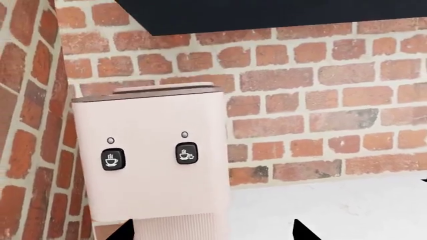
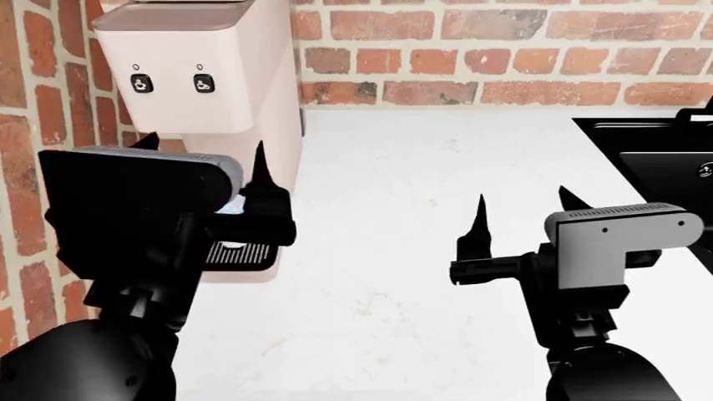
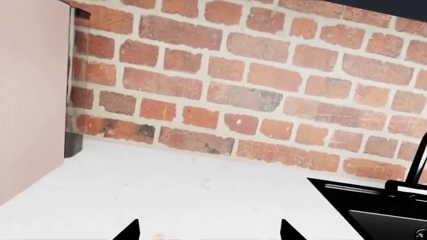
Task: Press the button on the coffee machine to serve coffee.
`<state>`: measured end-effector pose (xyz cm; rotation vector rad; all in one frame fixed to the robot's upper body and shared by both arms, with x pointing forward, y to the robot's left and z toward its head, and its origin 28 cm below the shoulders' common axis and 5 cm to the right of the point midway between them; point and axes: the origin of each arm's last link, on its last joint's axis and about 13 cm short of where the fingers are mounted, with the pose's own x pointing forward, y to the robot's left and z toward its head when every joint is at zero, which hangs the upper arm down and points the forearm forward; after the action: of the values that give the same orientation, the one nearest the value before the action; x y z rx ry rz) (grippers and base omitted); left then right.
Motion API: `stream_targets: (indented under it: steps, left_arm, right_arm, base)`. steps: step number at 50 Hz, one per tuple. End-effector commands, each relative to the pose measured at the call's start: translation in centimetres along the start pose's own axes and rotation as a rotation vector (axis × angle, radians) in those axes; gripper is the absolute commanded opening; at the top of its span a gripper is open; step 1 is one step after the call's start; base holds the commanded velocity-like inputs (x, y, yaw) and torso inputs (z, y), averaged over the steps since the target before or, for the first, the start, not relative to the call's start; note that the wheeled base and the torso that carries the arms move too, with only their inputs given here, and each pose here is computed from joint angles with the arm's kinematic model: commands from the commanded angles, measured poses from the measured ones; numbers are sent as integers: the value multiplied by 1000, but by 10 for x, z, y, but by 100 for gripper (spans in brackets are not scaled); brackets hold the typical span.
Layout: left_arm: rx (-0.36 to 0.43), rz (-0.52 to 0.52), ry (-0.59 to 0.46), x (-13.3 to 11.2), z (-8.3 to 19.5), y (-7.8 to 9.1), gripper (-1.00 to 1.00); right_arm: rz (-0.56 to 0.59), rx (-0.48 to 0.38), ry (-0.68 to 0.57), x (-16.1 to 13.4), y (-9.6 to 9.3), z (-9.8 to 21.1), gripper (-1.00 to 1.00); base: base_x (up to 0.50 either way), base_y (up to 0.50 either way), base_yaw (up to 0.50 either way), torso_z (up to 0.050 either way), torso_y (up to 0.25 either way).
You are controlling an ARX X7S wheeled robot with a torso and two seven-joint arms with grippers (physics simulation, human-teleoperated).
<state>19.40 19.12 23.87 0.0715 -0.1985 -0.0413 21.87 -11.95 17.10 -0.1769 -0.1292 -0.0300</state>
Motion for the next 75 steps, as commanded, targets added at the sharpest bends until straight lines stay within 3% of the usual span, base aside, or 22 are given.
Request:
stream_targets:
  steps: [1,9,15,17,26,31,32,35,45,50,57,75]
  left_arm:
    - [4,19,-27,8,12,1,100]
    - [-12,33,-52,10,24,-1,100]
    - [27,62,-27,16,23,-8,100]
    - [75,58,-31,16,20,-12,100]
    - [127,84,35,23,16,-20,100]
    - [144,111,15,23,16,-22,100]
    - [147,123,8,22,19,-20,-100]
    - [207,195,-21,21,20,-22,-100]
    - [103,182,-44,18,27,-23,-100]
    - [127,186,-61,20,29,-23,-100]
    - [70,173,-15,26,28,-22,-100]
    - [61,125,8,32,30,-21,-100]
  right_arm:
    - [-7,12,4,1,0,-2,100]
    - [-5,13,7,1,0,-2,100]
    - [-4,13,6,1,1,-2,100]
    - [-5,13,6,1,0,-2,100]
    - [0,18,7,2,1,-3,100]
    - [-2,20,7,2,0,-3,100]
    - [-1,20,8,2,1,-4,100]
    - [1,21,8,2,1,-4,100]
    - [3,21,11,2,1,-5,100]
    - [7,20,14,3,1,-5,100]
    - [8,18,14,3,2,-5,100]
    - [10,21,16,3,2,-6,100]
  base:
    - [0,0,0,0,0]
    - [0,0,0,0,0]
    - [0,0,0,0,0]
    - [0,0,0,0,0]
    - [0,0,0,0,0]
    - [0,0,0,0,0]
    - [0,0,0,0,0]
    - [0,0,0,0,0]
    - [0,0,0,0,0]
    - [0,0,0,0,0]
    - [0,0,0,0,0]
    - [0,0,0,0,0]
